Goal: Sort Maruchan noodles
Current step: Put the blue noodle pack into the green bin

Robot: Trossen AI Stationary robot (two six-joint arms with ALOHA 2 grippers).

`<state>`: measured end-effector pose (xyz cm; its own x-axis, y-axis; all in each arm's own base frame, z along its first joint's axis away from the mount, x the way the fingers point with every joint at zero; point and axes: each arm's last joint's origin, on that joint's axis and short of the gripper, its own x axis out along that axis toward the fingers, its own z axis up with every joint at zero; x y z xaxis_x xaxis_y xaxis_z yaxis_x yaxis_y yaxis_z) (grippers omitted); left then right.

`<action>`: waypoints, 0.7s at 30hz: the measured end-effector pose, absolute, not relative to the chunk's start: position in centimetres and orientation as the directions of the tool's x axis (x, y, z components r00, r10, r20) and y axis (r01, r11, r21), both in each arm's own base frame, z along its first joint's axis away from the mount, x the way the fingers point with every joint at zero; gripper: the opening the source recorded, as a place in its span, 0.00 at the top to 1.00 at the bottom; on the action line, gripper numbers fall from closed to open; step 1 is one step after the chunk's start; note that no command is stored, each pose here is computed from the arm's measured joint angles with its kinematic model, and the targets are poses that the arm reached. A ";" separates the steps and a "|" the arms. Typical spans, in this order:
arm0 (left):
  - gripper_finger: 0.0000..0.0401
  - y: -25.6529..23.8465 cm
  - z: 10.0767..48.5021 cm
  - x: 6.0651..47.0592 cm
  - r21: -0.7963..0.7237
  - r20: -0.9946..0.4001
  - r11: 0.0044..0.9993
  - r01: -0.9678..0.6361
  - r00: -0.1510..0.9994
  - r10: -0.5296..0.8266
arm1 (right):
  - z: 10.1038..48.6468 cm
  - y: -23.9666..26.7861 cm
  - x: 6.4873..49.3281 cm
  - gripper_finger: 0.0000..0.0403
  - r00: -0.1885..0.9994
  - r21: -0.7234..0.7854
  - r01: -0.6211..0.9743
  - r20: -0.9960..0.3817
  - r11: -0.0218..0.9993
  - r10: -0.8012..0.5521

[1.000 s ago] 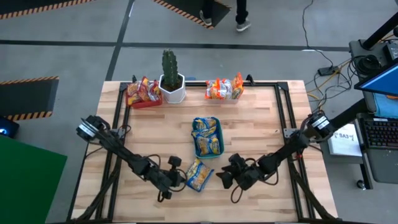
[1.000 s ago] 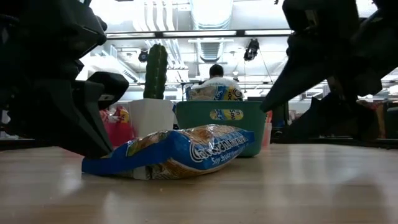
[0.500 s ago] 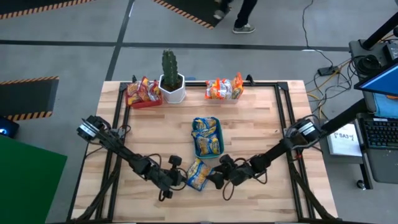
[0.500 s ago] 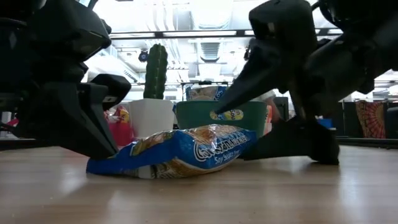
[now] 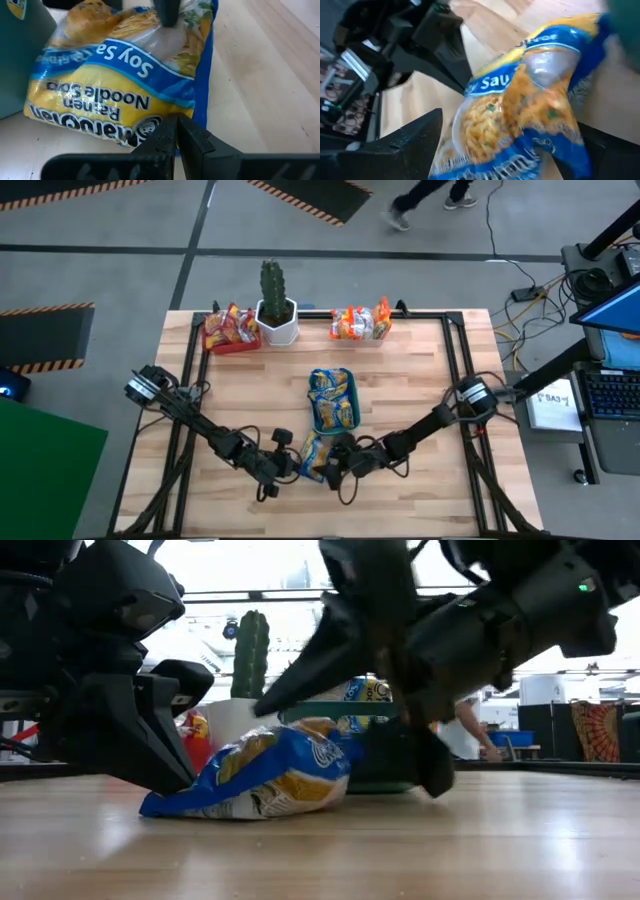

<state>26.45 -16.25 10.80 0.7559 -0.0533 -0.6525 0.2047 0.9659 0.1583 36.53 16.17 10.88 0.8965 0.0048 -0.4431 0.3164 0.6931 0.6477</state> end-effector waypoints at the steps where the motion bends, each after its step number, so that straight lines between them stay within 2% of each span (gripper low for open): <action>1: 1.00 -16.2 10.8 26.4 0.158 -0.652 0.966 0.205 0.756 -0.053 | 10.8 16.3 37.0 0.22 0.901 0.655 0.312 -0.435 0.688 0.006; 5: 1.00 -16.2 10.8 26.4 0.156 -0.653 0.967 0.204 0.755 -0.054 | 10.2 16.5 38.0 0.30 0.899 0.638 0.320 -0.438 0.701 -0.013; 15: 1.00 -16.3 10.8 26.4 0.159 -0.653 0.965 0.209 0.755 -0.056 | 10.6 16.5 38.3 0.63 0.903 0.623 0.296 -0.429 0.724 -0.001; 21: 1.00 -16.2 12.3 25.5 0.203 -0.671 0.945 0.255 0.739 -0.056 | 11.2 16.6 38.1 0.78 0.908 0.583 0.262 -0.419 0.769 0.008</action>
<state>25.48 -16.17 12.35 0.7393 -0.0558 -0.6711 0.2554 0.9454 0.2027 38.13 16.61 11.20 0.9081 0.0076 -0.4187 0.2622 0.7692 0.5827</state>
